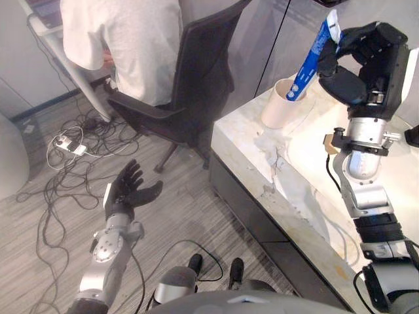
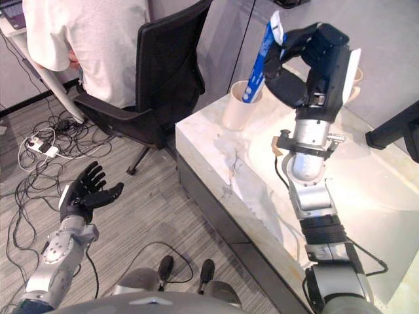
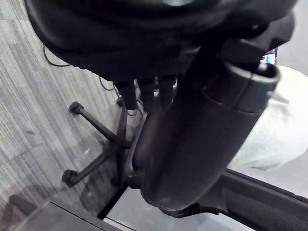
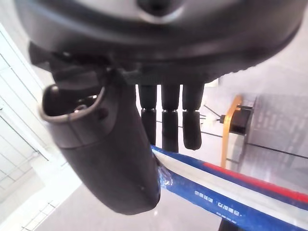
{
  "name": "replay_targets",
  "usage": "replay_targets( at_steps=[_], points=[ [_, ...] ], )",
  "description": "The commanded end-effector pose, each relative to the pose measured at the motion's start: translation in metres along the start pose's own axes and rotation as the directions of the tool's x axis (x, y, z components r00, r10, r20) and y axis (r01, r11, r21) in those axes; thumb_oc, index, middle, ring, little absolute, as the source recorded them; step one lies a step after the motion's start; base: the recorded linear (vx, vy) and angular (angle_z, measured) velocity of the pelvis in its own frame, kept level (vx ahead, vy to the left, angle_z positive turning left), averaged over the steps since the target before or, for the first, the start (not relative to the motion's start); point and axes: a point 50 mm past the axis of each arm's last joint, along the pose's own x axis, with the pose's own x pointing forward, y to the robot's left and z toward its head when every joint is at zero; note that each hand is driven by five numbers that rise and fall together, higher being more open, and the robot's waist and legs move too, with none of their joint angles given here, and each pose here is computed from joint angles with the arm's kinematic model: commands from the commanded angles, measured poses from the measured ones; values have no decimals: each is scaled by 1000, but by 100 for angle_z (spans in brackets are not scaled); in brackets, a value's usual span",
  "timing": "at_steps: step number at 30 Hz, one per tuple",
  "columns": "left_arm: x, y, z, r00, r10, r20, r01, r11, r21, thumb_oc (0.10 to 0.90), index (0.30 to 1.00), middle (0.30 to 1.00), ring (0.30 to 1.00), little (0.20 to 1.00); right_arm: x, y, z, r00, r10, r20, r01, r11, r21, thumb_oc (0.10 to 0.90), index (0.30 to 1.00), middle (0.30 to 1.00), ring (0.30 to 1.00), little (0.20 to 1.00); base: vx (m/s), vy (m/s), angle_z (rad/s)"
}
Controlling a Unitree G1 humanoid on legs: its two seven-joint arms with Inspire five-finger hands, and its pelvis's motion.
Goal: Organize the bathroom.
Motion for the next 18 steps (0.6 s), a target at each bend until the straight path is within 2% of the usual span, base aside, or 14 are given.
replay_targets(
  at_steps=[1, 2, 3, 4, 5, 11, 18],
  points=[
    [3, 0, 33, 983, -24, 184, 18, 999, 37, 800, 900, 900, 900, 900, 15, -16, 22, 986, -73, 150, 67, 997, 46, 438, 356, 356, 356, 356, 0, 0, 0],
    [3, 0, 32, 983, -22, 183, 16, 999, 37, 800, 900, 900, 900, 900, 12, -16, 20, 988, -70, 139, 64, 997, 46, 414, 321, 321, 321, 321, 0, 0, 0],
    [3, 1, 32, 983, -21, 182, 14, 999, 38, 800, 900, 900, 900, 900, 11, -16, 20, 989, -69, 134, 63, 997, 48, 419, 328, 328, 328, 328, 16, -9, -3],
    [3, 1, 32, 983, -17, 181, 10, 999, 40, 800, 900, 900, 900, 900, 9, -16, 18, 991, -64, 119, 58, 997, 56, 540, 509, 509, 509, 509, 15, -9, -3],
    [3, 2, 32, 984, -15, 180, 8, 999, 40, 800, 900, 900, 900, 900, 7, -16, 16, 993, -57, 107, 51, 997, 59, 800, 900, 900, 900, 900, 20, -10, -4],
    [2, 3, 30, 984, -6, 176, -2, 999, 47, 800, 900, 900, 900, 900, 4, -13, 12, 996, -30, 86, 24, 997, 68, 800, 900, 900, 900, 900, 2, -1, -1],
    [2, 3, 29, 983, -8, 181, -1, 999, 53, 800, 900, 900, 900, 900, 5, -17, 14, 994, -78, 79, 73, 995, 64, 800, 900, 900, 900, 900, -23, 15, 0]
  ],
)
